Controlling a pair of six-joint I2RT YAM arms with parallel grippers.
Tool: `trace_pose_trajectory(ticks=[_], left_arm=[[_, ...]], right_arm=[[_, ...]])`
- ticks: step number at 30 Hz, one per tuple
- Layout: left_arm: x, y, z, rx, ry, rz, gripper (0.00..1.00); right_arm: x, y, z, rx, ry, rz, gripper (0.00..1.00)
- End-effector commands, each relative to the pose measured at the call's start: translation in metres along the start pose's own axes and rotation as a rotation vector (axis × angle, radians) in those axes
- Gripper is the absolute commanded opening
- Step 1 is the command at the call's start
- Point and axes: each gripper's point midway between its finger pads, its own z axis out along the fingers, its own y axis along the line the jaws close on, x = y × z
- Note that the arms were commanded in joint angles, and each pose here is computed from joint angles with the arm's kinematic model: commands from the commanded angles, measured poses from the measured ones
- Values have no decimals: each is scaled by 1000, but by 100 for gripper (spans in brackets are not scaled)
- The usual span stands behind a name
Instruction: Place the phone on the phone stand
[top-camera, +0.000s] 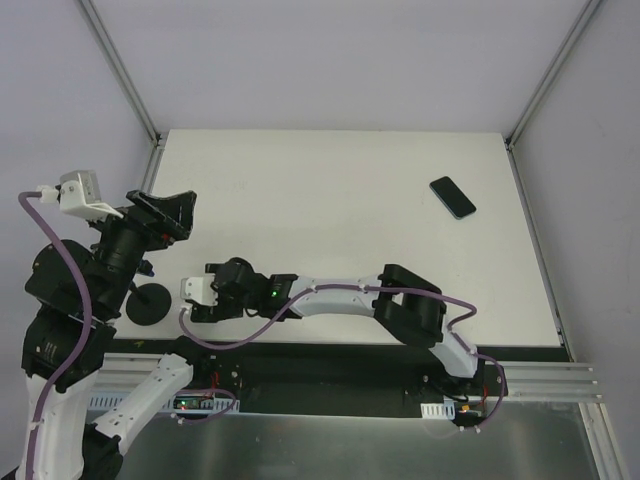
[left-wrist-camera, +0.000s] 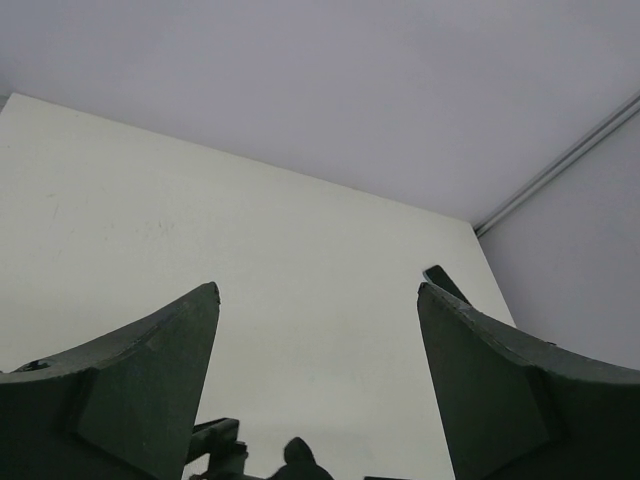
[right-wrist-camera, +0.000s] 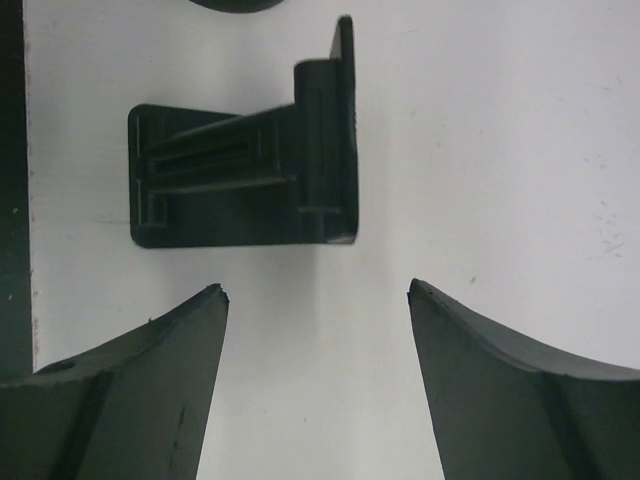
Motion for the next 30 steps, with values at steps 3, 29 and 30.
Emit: trace_pose_trajectory(ticks=[3, 29, 30], left_arm=[[-15, -7, 30, -16, -30, 67, 81], [149, -130, 293, 614, 128, 14, 80], [159, -126, 295, 610, 150, 11, 80]], right_arm=[[-57, -78, -111, 258, -190, 150, 82], [407, -364, -439, 1443, -277, 1752, 85], [432, -361, -440, 1462, -215, 1770, 85]])
